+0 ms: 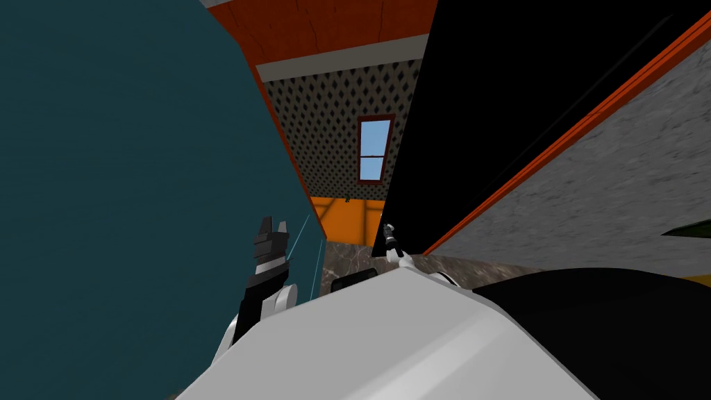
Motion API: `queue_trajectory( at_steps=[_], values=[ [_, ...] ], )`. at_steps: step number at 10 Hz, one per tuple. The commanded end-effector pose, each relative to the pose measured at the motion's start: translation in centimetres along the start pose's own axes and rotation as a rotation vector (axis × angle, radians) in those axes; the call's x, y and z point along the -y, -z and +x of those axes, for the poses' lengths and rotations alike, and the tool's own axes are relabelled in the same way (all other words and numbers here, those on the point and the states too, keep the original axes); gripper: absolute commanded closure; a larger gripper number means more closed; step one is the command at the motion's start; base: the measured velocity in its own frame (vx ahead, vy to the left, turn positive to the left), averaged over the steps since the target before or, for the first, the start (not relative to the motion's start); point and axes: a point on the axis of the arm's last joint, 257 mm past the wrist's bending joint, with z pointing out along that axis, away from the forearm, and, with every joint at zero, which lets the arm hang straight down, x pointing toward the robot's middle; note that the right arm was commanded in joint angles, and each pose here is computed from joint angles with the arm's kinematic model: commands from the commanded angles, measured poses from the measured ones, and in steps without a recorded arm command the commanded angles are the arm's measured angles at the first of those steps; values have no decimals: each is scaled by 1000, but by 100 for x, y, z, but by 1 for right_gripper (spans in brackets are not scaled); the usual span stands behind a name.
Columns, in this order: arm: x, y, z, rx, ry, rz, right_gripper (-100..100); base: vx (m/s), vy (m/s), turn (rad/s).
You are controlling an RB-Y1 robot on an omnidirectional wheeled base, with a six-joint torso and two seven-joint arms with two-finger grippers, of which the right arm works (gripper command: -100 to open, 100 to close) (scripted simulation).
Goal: Pull the door open
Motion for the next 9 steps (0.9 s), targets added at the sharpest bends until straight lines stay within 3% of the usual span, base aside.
queue_trajectory(
  at_steps=[1,4,5,9],
  values=[
    [89,62,-234,30,1,23,100,-13,3,-5],
    [79,63,-246,32,-43,18,100,-21,-7,30],
    [173,82,-243,33,-40,41,100,-10,-3,6],
    [79,63,-246,32,-43,18,100,3,1,-6]
  ],
)
